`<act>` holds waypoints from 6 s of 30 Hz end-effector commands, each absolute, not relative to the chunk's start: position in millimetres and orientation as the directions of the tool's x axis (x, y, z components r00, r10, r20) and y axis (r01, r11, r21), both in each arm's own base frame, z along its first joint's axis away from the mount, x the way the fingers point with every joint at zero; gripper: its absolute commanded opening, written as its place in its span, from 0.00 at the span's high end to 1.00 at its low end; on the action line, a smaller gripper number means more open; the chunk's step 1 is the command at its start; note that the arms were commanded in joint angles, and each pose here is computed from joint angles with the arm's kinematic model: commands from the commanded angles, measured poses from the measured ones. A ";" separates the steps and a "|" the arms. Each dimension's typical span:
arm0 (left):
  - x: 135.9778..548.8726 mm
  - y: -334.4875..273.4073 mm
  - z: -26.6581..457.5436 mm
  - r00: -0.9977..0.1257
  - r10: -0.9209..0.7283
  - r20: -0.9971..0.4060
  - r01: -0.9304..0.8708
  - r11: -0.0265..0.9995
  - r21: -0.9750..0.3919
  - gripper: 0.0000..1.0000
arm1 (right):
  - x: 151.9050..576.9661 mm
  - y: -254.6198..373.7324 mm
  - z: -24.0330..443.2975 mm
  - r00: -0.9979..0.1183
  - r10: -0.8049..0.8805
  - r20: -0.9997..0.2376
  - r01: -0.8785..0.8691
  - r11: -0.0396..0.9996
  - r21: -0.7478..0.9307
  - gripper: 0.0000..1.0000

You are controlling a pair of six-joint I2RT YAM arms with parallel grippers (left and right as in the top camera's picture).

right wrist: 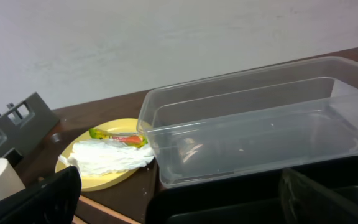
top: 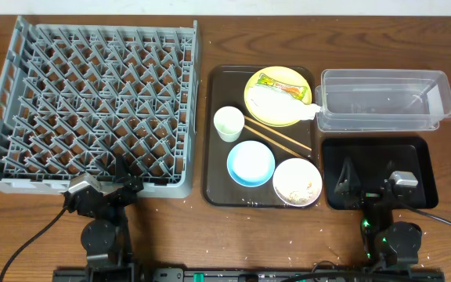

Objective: Sort waste into correct bins and load items into the dishwasher

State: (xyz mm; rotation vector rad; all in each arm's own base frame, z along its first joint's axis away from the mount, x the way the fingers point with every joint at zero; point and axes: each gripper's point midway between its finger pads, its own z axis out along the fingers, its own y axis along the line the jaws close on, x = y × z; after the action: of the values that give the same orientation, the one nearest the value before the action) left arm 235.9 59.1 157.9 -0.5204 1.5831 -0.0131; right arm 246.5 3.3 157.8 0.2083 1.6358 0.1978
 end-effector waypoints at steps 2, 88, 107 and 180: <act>235.9 59.5 140.0 -0.037 -0.322 -0.946 -0.332 0.897 -0.292 0.06 | 246.5 5.6 156.6 -0.076 0.276 -0.958 0.009 0.961 0.276 0.01; 235.9 59.5 140.0 -0.037 -0.322 -0.946 -0.332 0.897 -0.292 0.06 | 480.6 177.5 11.7 -0.658 -0.688 -0.306 -0.731 0.681 0.039 0.99; 235.9 59.5 140.0 -0.037 -0.322 -0.946 -0.332 0.897 -0.292 0.06 | 512.3 17.7 228.5 -0.652 0.477 -0.589 0.442 0.871 0.216 0.99; 235.9 59.5 140.0 -0.037 -0.322 -0.946 -0.332 0.897 -0.292 0.06 | 213.2 192.1 63.9 -0.835 -0.549 0.009 -0.546 0.829 -0.121 0.21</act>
State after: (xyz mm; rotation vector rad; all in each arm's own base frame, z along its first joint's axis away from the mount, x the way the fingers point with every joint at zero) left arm 236.0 59.0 157.8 -0.5199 1.5837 -0.0137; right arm 218.2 200.4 75.8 -0.8323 3.0094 -0.0806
